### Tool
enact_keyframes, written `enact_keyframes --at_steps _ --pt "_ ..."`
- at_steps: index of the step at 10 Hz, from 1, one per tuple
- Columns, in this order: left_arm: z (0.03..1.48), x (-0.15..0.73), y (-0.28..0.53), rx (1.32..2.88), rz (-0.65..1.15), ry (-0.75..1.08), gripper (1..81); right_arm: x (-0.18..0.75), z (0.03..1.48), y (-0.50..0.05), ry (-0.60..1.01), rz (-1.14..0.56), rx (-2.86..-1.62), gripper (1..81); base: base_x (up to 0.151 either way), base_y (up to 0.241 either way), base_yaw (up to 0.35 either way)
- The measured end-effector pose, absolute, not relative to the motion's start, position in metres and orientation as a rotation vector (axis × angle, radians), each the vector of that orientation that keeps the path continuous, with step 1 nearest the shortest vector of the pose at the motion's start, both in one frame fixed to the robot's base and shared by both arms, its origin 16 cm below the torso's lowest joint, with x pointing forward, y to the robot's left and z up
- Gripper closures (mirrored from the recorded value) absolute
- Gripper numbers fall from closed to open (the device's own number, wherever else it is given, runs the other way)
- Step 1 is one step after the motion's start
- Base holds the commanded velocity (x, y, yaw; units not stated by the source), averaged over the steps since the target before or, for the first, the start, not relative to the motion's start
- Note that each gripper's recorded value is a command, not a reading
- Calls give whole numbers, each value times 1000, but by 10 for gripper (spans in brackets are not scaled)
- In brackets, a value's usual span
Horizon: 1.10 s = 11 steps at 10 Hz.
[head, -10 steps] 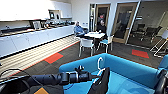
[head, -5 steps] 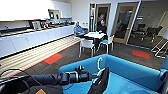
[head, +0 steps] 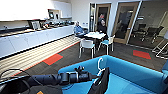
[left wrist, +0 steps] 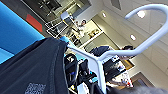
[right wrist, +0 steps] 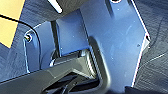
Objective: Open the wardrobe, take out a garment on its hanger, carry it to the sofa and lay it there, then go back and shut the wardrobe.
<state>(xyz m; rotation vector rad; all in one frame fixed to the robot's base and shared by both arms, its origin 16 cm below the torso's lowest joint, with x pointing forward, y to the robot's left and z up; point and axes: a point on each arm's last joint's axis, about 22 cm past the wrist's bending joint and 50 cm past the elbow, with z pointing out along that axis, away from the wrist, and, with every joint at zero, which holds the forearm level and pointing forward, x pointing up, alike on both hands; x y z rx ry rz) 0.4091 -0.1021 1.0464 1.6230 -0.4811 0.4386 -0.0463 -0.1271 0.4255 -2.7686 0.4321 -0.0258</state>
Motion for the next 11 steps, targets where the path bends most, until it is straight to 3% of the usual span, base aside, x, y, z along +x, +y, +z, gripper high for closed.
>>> enact_keyframes --at_steps 5,11 --pt "1046 409 -100 1626 441 -475 811 -50 426 -126 421 -12 -2769 10 0 0 0" --pt "1018 464 -24 1757 607 -294 811 -27 422 -124 212 16 -2780 10 0 0 0"
